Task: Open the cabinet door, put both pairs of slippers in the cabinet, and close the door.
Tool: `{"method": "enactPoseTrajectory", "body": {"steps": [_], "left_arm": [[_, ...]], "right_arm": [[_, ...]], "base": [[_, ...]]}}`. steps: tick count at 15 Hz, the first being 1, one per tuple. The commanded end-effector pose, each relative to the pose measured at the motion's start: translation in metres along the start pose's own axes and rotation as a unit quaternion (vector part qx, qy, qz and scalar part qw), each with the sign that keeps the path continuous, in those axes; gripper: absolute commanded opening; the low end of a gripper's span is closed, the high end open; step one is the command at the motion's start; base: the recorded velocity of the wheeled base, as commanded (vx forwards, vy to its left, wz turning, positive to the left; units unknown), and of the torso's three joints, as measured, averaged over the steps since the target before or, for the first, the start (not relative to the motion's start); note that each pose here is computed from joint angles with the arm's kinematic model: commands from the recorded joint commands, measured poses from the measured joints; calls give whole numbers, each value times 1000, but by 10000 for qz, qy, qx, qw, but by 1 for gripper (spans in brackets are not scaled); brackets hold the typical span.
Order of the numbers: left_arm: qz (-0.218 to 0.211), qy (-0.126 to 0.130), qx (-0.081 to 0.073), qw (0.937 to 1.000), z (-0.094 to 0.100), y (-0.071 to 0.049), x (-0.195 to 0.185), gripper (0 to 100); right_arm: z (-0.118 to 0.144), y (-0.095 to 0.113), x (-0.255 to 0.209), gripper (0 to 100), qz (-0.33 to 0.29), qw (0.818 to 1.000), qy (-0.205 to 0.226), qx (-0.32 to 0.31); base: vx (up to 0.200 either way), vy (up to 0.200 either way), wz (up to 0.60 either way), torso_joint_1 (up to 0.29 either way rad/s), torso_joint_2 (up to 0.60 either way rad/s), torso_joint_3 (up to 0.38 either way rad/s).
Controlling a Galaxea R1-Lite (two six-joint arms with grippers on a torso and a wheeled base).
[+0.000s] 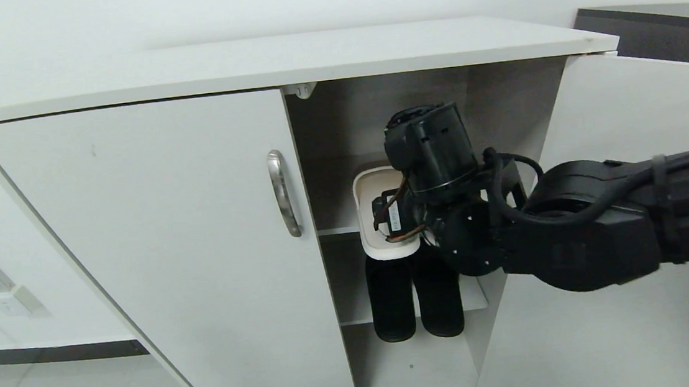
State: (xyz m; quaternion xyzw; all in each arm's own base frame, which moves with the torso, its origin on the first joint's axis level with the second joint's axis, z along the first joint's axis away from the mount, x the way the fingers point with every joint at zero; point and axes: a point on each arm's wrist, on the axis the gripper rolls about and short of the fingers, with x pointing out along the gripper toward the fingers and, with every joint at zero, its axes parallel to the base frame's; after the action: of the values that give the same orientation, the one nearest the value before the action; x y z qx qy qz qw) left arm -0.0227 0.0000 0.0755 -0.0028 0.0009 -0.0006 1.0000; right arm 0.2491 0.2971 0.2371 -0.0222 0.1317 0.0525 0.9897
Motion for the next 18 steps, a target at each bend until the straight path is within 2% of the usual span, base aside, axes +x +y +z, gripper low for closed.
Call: {"method": "enactPoseTrajectory", "body": {"steps": [1, 5, 9, 10, 18], "left_arm": [[-1, -1, -3, 10000, 0, 0, 0, 0], [-1, 7, -3, 10000, 0, 0, 0, 0], [-1, 7, -3, 10000, 0, 0, 0, 0], [-1, 7, -3, 10000, 0, 0, 0, 0], [-1, -1, 5, 10000, 0, 0, 0, 0]], "right_arm": [[3, -14, -40, 100, 272, 9996, -60, 16], [-11, -33, -82, 100, 798, 9965, -216, 126], [-36, -56, -105, 100, 1609, 9870, -5, 33], [-41, -58, -105, 0, 1689, 9856, -9, 50], [-56, -51, -97, 0, 1698, 9855, 37, -50]], "base": [[0, 0, 0, 0, 0, 0], [0, 0, 0, 0, 0, 0], [0, 0, 0, 0, 0, 0], [0, 0, 0, 0, 0, 0], [0, 0, 0, 0, 0, 0]]}}
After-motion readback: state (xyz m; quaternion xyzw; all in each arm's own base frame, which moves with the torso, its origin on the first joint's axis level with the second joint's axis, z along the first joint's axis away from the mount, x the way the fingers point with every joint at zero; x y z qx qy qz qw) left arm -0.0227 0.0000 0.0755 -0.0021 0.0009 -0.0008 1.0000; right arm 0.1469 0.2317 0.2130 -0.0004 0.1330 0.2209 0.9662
